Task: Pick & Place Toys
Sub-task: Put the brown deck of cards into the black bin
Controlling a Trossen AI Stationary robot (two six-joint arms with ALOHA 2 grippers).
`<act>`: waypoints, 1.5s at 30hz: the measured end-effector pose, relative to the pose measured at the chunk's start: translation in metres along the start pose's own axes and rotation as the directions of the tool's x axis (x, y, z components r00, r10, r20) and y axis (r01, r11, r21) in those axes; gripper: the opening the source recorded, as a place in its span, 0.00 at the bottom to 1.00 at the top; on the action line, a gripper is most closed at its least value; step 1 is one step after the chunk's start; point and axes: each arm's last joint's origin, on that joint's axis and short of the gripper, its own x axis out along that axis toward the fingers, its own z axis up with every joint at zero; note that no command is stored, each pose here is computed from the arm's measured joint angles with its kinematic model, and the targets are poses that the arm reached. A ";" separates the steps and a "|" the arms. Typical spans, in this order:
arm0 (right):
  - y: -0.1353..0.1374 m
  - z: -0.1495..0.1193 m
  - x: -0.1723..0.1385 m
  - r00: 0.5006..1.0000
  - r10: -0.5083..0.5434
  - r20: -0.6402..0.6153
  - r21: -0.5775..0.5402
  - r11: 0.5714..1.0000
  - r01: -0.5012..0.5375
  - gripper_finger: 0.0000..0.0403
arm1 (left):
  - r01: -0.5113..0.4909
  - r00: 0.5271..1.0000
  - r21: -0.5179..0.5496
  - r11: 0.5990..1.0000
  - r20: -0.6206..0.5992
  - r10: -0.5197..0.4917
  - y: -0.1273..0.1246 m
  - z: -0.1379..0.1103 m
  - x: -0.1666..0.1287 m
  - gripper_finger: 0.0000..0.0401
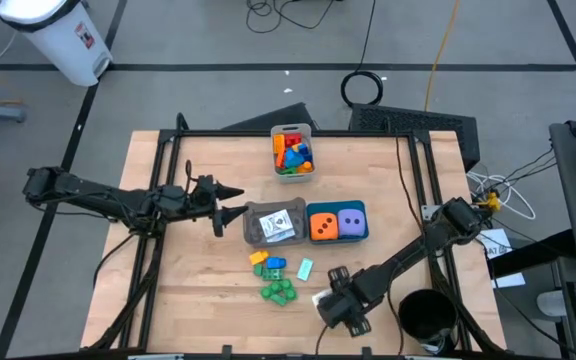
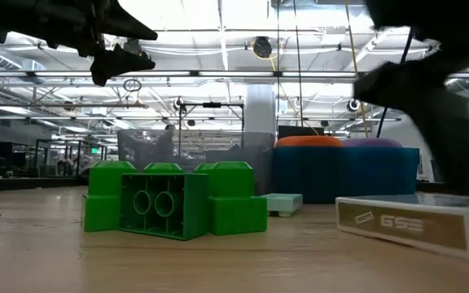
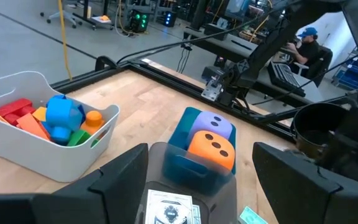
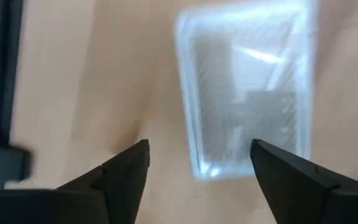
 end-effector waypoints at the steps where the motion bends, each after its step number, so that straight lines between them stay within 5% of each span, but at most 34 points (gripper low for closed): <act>1: -0.001 0.000 -0.006 1.000 -0.009 0.019 0.002 1.000 0.009 0.67 | 0.000 1.000 0.000 1.000 0.000 0.000 0.000 0.000 0.000 0.74; 5: 0.001 0.004 -0.029 0.992 -0.022 0.127 0.010 1.000 0.020 0.64 | 0.000 1.000 0.000 1.000 0.000 0.000 0.000 0.000 0.000 0.74; 19: 0.004 0.028 -0.037 0.927 0.052 0.370 -0.105 0.994 -0.014 0.63 | 0.000 1.000 0.001 1.000 0.000 0.000 0.000 0.000 0.000 0.74; 23: 0.004 0.031 -0.038 0.907 0.002 0.422 -0.087 0.995 0.039 0.66 | 0.000 1.000 0.009 1.000 0.000 0.000 0.000 0.000 0.000 0.74; 31: 0.002 0.022 -0.032 0.904 -0.207 0.374 -0.115 0.957 0.266 0.84 | -0.003 1.000 0.005 1.000 -0.008 0.003 0.000 -0.001 0.000 0.74; 45: -0.022 -0.027 0.027 0.969 -0.160 0.190 -0.096 0.979 0.180 0.90 | -0.008 1.000 -0.003 1.000 -0.019 0.008 0.001 -0.002 0.000 0.74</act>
